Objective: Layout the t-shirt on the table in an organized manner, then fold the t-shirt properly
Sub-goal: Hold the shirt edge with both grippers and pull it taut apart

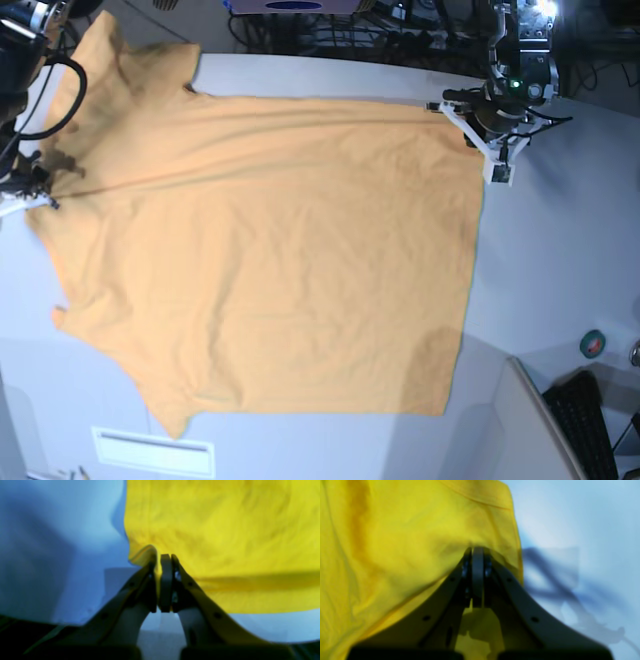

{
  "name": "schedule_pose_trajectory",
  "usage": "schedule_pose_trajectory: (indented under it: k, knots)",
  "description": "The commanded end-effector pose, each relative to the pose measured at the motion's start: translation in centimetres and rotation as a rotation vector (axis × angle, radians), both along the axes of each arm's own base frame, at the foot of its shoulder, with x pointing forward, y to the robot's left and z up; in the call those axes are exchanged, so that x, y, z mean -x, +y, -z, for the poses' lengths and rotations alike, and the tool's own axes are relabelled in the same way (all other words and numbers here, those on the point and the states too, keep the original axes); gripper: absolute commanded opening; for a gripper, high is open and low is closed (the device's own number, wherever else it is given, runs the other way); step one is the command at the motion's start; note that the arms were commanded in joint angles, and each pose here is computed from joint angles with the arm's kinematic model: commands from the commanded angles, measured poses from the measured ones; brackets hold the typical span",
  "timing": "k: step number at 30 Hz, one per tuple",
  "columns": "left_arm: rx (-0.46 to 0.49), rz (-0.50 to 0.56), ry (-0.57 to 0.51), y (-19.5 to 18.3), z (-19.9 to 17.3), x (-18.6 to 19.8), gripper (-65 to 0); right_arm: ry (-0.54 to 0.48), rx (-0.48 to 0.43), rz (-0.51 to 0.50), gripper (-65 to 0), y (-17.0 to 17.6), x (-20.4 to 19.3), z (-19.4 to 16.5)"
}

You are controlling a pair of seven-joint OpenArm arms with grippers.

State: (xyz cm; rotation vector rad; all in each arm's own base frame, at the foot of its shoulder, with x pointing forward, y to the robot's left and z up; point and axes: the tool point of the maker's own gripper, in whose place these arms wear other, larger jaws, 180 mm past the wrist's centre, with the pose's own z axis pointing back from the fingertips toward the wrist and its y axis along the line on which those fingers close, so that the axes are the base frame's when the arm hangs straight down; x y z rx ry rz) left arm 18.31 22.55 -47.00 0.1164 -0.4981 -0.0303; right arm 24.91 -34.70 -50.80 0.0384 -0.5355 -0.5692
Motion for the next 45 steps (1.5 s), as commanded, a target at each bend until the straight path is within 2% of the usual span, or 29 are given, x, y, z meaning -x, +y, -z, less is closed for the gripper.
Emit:
schedule_pose_trajectory:
  k: [1, 4, 7, 12, 16, 18, 21, 23, 25, 26, 29, 31, 33, 35, 42, 45]
  knots:
    - [-0.001, 0.012, -0.037, -0.3, -0.7, -1.0, -65.0, 0.046, 0.042, 0.027, -65.0, -1.6, 0.8, -0.2]
    - [0.015, 0.044, -0.058, -1.7, -0.9, -2.3, -65.0, 0.046, 0.045, 0.051, -65.0, -1.7, 0.9, -0.3]
    - [0.027, 0.074, -0.068, -2.9, -1.1, -3.1, -65.0, -0.008, 0.065, 0.025, -65.0, -0.7, 0.1, -1.6]
    - [0.025, 0.065, -0.070, -2.6, -1.1, -3.3, -65.0, -0.138, 0.152, -0.041, -65.0, 1.2, -0.2, -6.3]
    - [0.022, 0.059, -0.035, -2.1, 0.0, -2.6, -65.0, -0.135, 0.150, 0.063, -65.0, 0.4, 3.8, -7.8]
    - [0.024, 0.056, -0.024, -2.0, 0.3, -2.2, -65.0, -0.104, 0.122, 0.052, -65.0, 0.7, 6.0, -7.3]
    - [0.024, 0.055, -0.018, -2.0, 0.5, -2.1, -65.0, -0.074, 0.089, -0.027, -33.8, 1.0, 8.5, -6.4]
    - [0.024, 0.055, -0.022, -2.0, 0.4, -2.3, -65.0, -0.056, 0.054, -0.047, -17.3, 1.0, 10.2, -5.1]
    - [0.024, 0.055, -0.024, -2.0, 0.4, -2.4, -65.0, -0.045, 0.028, -0.063, -9.5, 0.9, 11.2, -4.3]
    - [0.024, 0.055, -0.025, -2.0, 0.4, -2.5, -65.0, -0.039, 0.015, -0.072, -8.4, 1.0, 11.7, -4.0]
    - [0.024, 0.055, -0.025, -2.0, 0.4, -2.5, -65.0, -0.033, -0.003, -0.119, -14.1, 1.6, 12.3, -3.6]
    - [0.024, 0.055, -0.025, -2.0, 0.4, -2.5, -65.0, -0.028, -0.020, -0.152, -22.7, 2.4, 12.7, -3.2]
    - [0.024, 0.055, -0.025, -2.0, 0.4, -2.5, -65.0, -0.009, -0.059, -0.148, -30.0, 3.3, 13.5, -2.1]
    - [0.023, 0.055, -0.025, -2.0, 0.3, -2.5, -65.0, 0.017, -0.096, -0.134, -33.6, 3.9, 14.6, -1.0]
    - [0.023, 0.055, -0.025, -2.0, 0.3, -2.5, -65.0, 0.072, -0.147, -0.126, -35.0, 5.0, 17.0, 0.5]
    - [0.023, 0.055, -0.025, -2.0, 0.3, -2.5, -65.0, 0.105, -0.166, -0.175, -36.3, 6.3, 17.9, 1.0]
